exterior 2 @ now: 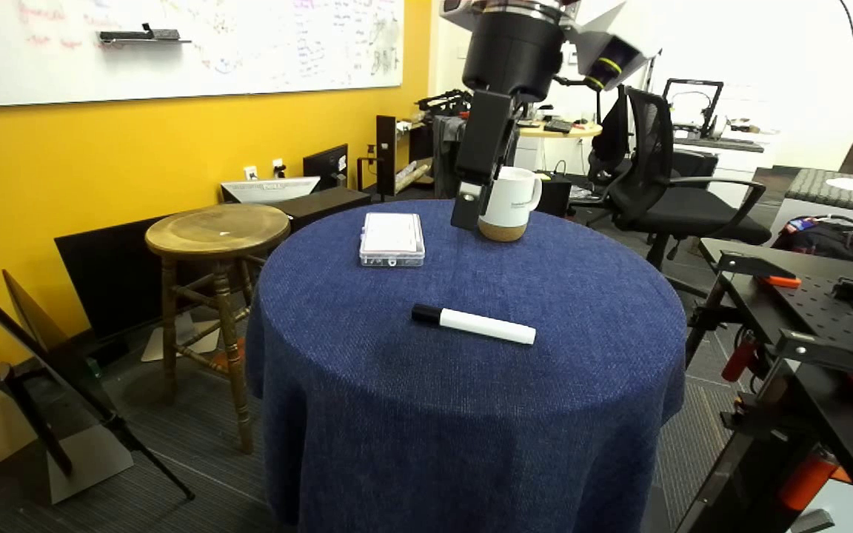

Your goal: Rotate the marker

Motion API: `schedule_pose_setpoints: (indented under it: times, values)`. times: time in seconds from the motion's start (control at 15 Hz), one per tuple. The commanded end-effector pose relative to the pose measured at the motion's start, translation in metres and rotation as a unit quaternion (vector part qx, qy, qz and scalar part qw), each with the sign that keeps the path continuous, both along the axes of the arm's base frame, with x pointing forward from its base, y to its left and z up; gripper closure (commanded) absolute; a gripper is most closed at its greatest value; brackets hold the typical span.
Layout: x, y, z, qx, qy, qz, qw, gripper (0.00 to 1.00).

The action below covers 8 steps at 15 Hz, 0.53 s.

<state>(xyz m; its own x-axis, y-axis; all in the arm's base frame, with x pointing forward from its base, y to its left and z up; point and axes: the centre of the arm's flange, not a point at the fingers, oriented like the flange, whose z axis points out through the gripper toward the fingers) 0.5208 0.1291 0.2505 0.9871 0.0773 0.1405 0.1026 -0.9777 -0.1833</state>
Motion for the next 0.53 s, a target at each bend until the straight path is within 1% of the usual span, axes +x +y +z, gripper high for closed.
schedule_pose_setpoints:
  times: [0.0, 0.2, 0.47]
  values:
    - [0.001, 0.001, -0.003, 0.001, 0.002, 0.000, 1.0000, 0.00]
    - [0.004, 0.002, -0.005, 0.002, 0.003, 0.001, 1.0000, 0.00]
    - [0.006, 0.004, -0.033, -0.017, 0.016, 0.000, 0.9997, 0.00]
